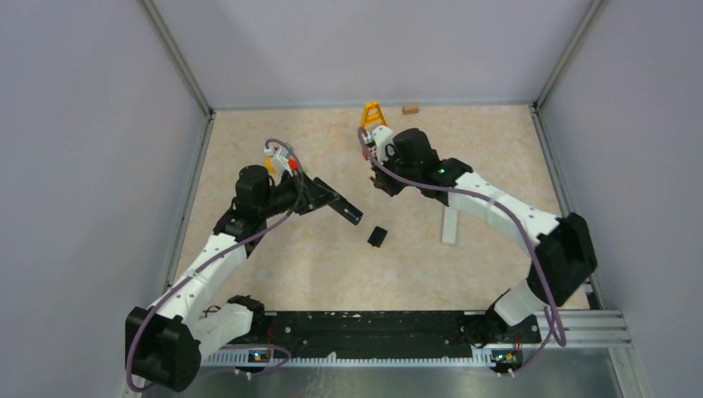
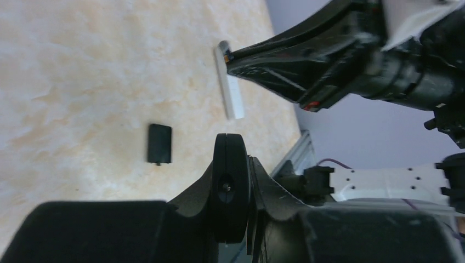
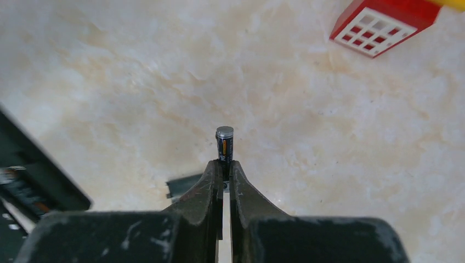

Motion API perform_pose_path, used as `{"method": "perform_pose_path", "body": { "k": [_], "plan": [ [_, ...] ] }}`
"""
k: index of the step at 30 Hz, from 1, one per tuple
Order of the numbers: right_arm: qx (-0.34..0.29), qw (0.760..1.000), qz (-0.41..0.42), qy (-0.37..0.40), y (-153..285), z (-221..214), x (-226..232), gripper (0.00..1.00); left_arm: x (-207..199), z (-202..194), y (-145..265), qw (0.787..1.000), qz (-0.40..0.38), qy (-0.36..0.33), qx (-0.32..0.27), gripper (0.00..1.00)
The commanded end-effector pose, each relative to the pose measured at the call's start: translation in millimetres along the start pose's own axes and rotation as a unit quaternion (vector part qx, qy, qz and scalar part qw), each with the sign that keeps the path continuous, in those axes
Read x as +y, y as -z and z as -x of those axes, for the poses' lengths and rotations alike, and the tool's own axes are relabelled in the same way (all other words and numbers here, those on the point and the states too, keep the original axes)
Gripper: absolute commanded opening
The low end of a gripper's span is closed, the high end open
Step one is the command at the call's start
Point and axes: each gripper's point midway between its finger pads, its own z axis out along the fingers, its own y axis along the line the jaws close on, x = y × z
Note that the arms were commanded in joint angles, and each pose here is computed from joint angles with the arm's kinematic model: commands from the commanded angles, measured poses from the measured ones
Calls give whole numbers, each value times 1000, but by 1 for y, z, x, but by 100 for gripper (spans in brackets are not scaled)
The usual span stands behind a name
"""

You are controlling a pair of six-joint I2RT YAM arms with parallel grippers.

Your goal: Load the batteries into the remote control

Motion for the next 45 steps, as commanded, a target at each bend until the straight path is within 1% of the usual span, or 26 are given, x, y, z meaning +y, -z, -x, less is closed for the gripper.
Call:
{"method": "perform_pose_path", "body": {
  "k": [1, 5, 10, 15, 24, 29, 45],
  "plan": [
    [-107, 993, 34, -37, 57, 50, 22, 0, -54, 20, 1, 993, -114, 24, -5, 0],
    [-118, 991, 62, -18, 89, 59, 46, 1, -54, 23, -4, 992, -116, 50, -1, 0],
    [-70, 994, 71, 36, 104, 49, 78, 4, -48, 18, -12, 988, -117, 101, 13, 0],
    [-42, 997, 54, 28, 107, 45, 77, 5, -41, 15, -13, 987, -109, 116, 7, 0],
    [2, 996, 66, 55, 95, 36, 87, 6, -43, 13, -10, 987, -114, 111, 6, 0],
    [19, 996, 60, 67, 88, 32, 86, 7, -44, 12, -8, 987, -119, 110, 6, 0],
    [33, 992, 77, 98, 86, 23, 99, 9, -37, 6, -10, 986, -108, 124, 15, 0]
  ]
}}
